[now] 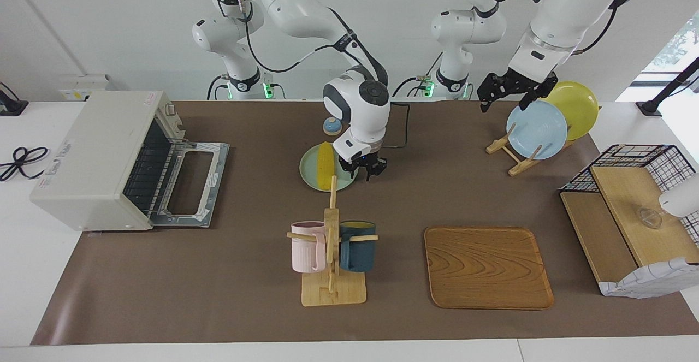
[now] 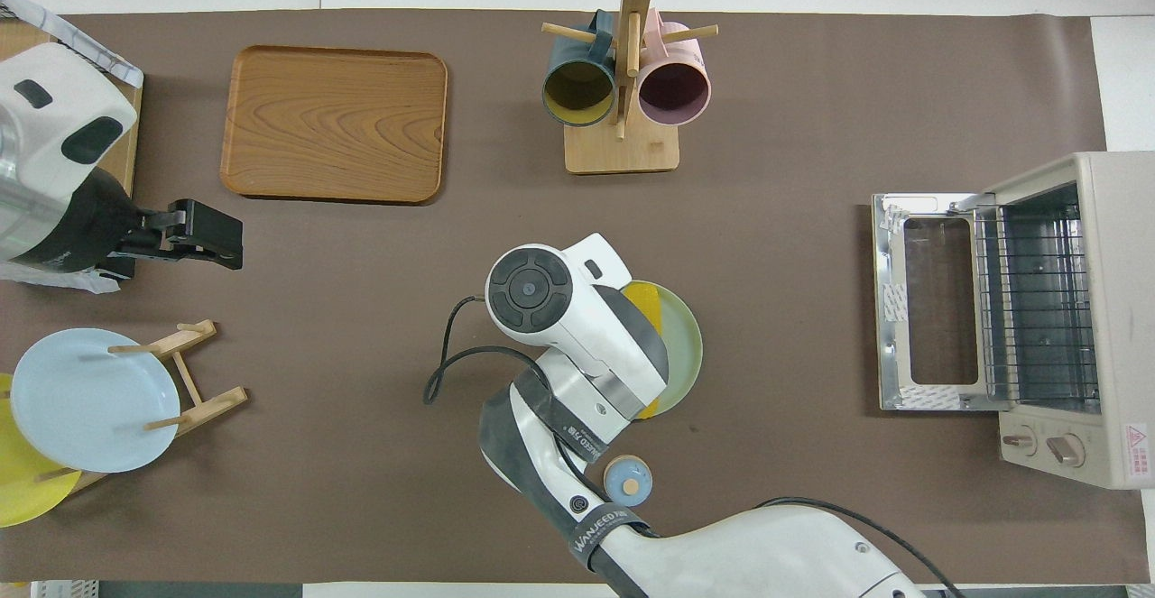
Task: Put corn in oven
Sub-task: 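Grasp the pale green plate rim with the right gripper, then carry the plate with corn into the oven with the right gripper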
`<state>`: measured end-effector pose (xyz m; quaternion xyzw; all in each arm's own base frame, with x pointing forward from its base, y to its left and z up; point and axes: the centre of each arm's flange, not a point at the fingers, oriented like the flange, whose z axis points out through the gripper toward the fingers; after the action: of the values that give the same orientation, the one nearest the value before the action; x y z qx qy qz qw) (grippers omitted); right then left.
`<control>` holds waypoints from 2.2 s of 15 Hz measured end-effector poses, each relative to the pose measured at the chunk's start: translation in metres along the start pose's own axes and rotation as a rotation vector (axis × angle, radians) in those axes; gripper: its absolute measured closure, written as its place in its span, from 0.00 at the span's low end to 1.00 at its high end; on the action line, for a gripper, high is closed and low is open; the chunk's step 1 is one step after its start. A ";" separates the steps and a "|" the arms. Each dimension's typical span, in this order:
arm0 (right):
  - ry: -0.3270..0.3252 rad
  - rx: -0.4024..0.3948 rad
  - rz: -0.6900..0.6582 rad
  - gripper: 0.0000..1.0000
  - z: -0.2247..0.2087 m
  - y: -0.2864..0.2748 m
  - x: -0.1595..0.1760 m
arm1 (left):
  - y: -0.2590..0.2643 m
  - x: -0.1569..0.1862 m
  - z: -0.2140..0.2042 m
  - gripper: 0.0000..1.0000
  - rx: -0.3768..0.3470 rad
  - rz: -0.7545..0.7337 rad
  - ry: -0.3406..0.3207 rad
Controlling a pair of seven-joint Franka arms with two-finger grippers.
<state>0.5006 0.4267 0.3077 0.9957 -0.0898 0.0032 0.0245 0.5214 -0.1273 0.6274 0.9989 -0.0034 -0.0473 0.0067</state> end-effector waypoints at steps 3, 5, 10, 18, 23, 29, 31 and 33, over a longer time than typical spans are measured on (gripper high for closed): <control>-0.004 -0.005 0.006 0.54 0.002 0.001 -0.001 | -0.001 0.000 0.000 0.00 0.000 -0.002 0.000; -0.013 -0.015 0.008 0.63 0.004 0.003 -0.003 | -0.002 0.001 0.000 0.00 -0.001 -0.004 0.002; -0.029 -0.029 0.013 0.81 0.010 0.008 -0.009 | -0.001 0.001 0.000 0.00 -0.001 -0.002 0.002; -0.044 -0.078 0.007 0.96 -0.010 0.020 -0.006 | -0.001 0.000 0.000 0.00 0.000 -0.002 0.001; -0.100 -0.112 -0.065 0.97 -0.075 0.122 0.074 | 0.001 0.000 0.002 0.00 0.001 0.001 -0.005; -0.213 -0.239 -0.071 0.97 -0.119 0.225 0.089 | 0.001 0.000 0.003 0.00 0.002 0.002 -0.006; -0.247 -0.282 -0.082 0.97 -0.111 0.253 0.095 | 0.001 0.000 0.003 0.00 0.001 0.001 -0.005; -0.290 -0.282 -0.089 0.97 -0.100 0.300 0.107 | -0.001 0.000 0.002 0.00 0.001 -0.001 -0.005</control>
<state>0.5521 0.1178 0.4233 0.9754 -0.0477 -0.1538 0.1505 0.5212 -0.1268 0.6250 0.9987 -0.0030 -0.0497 0.0061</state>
